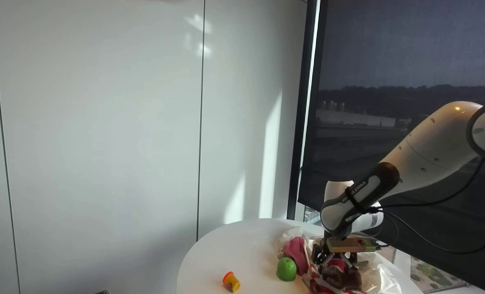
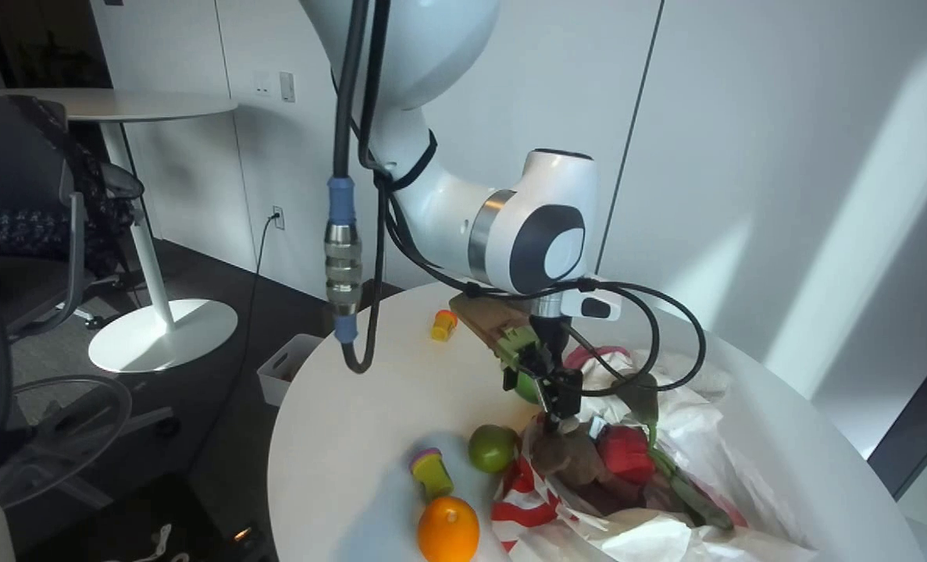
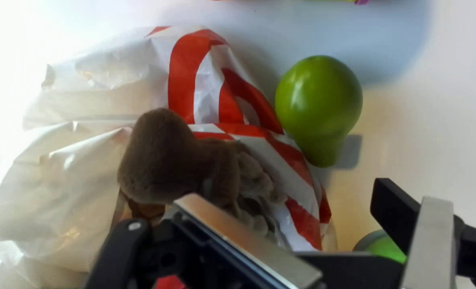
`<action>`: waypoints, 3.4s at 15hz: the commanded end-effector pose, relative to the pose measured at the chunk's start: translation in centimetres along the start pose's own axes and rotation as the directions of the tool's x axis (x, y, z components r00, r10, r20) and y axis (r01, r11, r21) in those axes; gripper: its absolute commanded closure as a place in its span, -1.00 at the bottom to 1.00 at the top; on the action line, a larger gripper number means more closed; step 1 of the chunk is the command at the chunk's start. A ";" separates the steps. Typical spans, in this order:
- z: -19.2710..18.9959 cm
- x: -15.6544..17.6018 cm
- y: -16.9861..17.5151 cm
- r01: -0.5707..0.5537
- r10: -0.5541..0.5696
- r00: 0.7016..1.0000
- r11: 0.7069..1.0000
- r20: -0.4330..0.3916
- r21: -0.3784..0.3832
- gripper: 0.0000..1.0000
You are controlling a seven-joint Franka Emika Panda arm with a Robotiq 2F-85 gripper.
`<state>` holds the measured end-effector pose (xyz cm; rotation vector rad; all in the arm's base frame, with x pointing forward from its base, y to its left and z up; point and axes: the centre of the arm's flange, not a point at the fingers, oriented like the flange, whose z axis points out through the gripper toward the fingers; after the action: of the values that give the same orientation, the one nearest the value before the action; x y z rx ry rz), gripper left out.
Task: Put the moose to, the turnip plushie, the pear and the apple in the plastic
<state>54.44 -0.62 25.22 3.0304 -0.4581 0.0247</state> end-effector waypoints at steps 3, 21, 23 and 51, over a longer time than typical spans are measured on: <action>-0.3 -6.4 -2.6 0.130 -0.130 0.991 0.991 0.006 0.018 -1.00; 8.8 0.9 -4.1 0.167 -0.175 0.973 0.984 0.148 0.065 -1.00; 9.2 1.1 -4.1 0.167 -0.175 0.971 0.984 0.160 0.065 -0.50; 2.9 11.6 12.4 -0.440 0.438 0.897 0.898 -0.065 -0.024 0.06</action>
<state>58.70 -15.26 26.52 2.8602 -1.0200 0.1186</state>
